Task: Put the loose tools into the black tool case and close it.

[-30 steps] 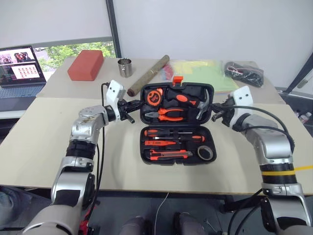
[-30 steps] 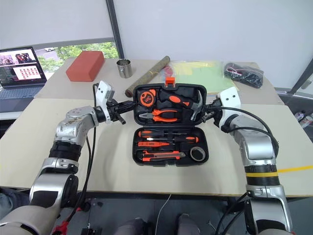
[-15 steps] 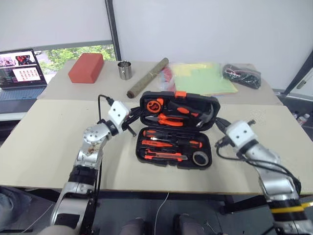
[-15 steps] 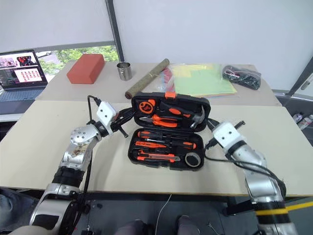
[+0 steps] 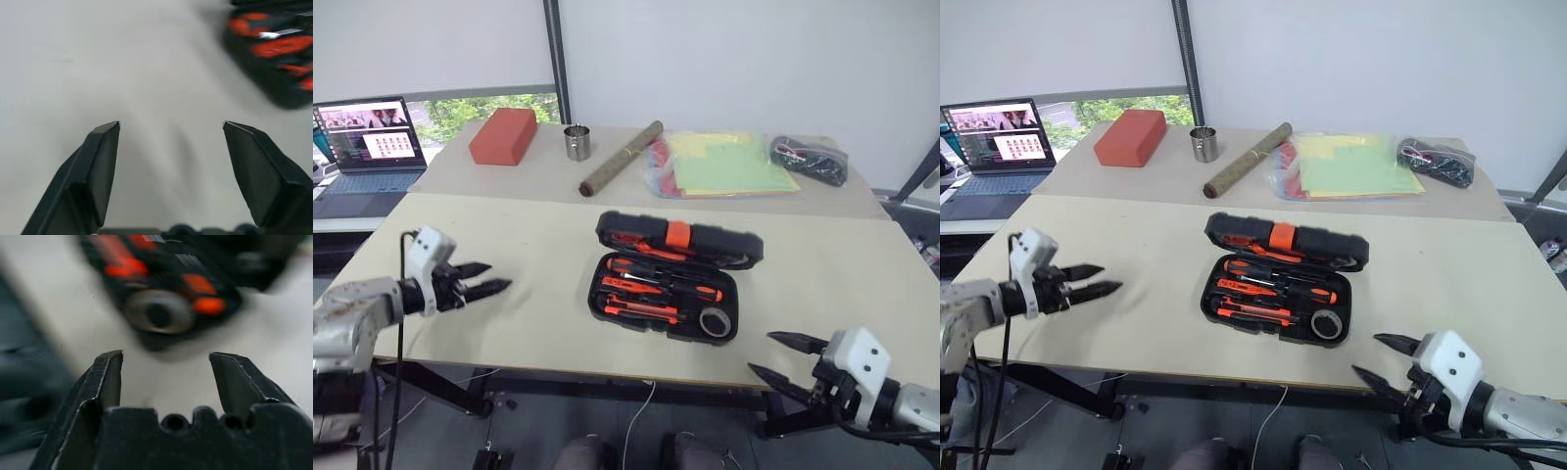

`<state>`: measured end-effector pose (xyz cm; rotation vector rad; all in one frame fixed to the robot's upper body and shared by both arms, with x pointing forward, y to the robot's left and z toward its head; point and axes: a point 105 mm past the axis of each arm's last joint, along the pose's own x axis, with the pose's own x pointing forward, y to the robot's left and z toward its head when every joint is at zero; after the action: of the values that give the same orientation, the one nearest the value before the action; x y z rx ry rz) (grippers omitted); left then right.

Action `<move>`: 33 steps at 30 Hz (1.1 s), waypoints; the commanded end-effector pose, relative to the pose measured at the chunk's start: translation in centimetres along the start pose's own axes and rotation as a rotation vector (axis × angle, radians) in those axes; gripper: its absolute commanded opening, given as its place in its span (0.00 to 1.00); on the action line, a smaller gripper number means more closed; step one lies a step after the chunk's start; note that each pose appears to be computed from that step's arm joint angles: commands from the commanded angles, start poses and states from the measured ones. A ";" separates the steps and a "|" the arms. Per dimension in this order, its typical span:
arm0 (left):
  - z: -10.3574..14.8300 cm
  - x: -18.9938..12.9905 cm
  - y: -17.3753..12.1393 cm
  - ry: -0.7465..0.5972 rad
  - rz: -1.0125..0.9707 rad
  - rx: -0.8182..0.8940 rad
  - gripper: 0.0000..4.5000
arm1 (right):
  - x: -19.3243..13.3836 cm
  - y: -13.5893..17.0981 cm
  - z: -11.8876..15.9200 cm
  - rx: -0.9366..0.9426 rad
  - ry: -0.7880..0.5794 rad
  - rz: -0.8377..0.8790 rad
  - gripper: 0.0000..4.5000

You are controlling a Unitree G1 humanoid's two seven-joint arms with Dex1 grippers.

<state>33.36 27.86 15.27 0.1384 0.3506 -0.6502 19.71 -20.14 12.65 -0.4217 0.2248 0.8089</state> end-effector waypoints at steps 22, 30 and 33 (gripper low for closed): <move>6.3 17.9 -11.8 0.039 -0.528 0.770 0.01 | 6.5 0.3 -0.2 -0.183 0.158 0.255 0.00; 3.2 15.3 -13.4 0.151 -0.859 0.664 0.01 | 6.4 -6.3 -1.0 -0.199 0.212 -0.067 0.00; 5.9 15.1 -12.5 0.033 -0.781 0.570 0.01 | 5.4 -5.4 -0.5 -0.142 0.171 -0.036 0.00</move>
<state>37.40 8.33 11.49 0.6107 0.3592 -1.5641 27.82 -20.53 10.16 -0.6533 0.3762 0.7460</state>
